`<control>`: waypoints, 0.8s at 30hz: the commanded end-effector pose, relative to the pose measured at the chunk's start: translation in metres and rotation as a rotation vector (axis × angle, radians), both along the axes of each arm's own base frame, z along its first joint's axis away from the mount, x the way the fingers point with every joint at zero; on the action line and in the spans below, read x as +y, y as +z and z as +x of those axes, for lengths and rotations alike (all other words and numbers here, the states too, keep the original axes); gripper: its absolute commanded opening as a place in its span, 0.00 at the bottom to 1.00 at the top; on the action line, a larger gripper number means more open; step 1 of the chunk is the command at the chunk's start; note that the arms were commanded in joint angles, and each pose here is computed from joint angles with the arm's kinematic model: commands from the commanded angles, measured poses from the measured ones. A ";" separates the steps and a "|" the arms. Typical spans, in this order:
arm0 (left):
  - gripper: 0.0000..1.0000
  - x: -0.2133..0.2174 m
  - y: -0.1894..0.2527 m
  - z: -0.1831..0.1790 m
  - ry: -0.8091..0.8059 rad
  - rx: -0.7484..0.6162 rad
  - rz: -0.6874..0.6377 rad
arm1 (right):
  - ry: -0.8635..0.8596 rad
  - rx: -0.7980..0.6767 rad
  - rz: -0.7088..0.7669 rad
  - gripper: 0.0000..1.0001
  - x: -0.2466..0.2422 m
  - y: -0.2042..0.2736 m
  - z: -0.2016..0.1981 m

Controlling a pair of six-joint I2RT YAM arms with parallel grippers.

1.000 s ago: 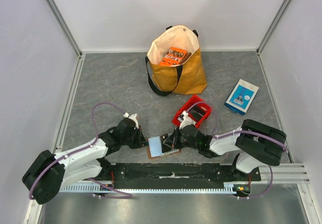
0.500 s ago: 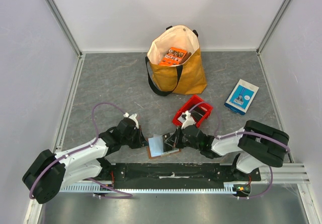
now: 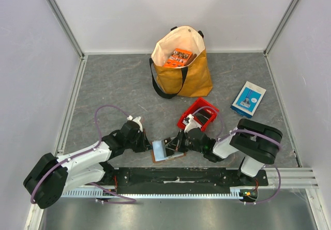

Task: Put the credit cards into the card holder
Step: Insert the credit card into the card holder.

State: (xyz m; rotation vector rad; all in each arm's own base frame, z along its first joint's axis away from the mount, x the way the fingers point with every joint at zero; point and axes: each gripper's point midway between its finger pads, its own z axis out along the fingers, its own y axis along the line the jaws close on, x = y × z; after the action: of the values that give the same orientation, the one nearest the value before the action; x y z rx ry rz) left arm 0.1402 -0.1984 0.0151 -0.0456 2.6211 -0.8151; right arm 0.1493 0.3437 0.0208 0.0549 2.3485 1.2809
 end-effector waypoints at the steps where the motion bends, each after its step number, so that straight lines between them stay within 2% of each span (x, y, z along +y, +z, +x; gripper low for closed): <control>1: 0.02 0.005 -0.009 0.000 -0.011 -0.002 0.044 | 0.053 0.107 -0.055 0.01 -0.004 -0.027 -0.027; 4: 0.02 0.005 -0.009 0.000 -0.012 -0.001 0.045 | 0.060 0.127 -0.083 0.05 0.003 -0.032 -0.033; 10: 0.02 0.005 -0.007 0.000 -0.005 -0.006 0.041 | 0.002 0.055 -0.206 0.29 -0.014 -0.028 -0.019; 14: 0.02 0.007 -0.007 -0.001 -0.004 -0.007 0.046 | -0.067 -0.027 -0.317 0.56 -0.036 -0.014 -0.003; 16: 0.02 0.008 -0.008 -0.001 -0.004 -0.007 0.048 | -0.093 -0.066 -0.342 0.64 -0.043 -0.004 0.003; 18: 0.02 0.007 -0.008 -0.001 -0.007 -0.007 0.044 | -0.093 -0.089 -0.355 0.67 -0.045 0.002 0.006; 24: 0.02 0.003 -0.006 0.001 -0.021 -0.010 0.033 | -0.002 -0.048 -0.351 0.66 -0.028 -0.009 -0.004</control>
State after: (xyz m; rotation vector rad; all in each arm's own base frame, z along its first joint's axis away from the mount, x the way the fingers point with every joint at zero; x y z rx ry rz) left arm 0.1417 -0.2004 0.0156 -0.0429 2.6183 -0.8199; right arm 0.1519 0.3267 0.0434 -0.0067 2.3875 0.9840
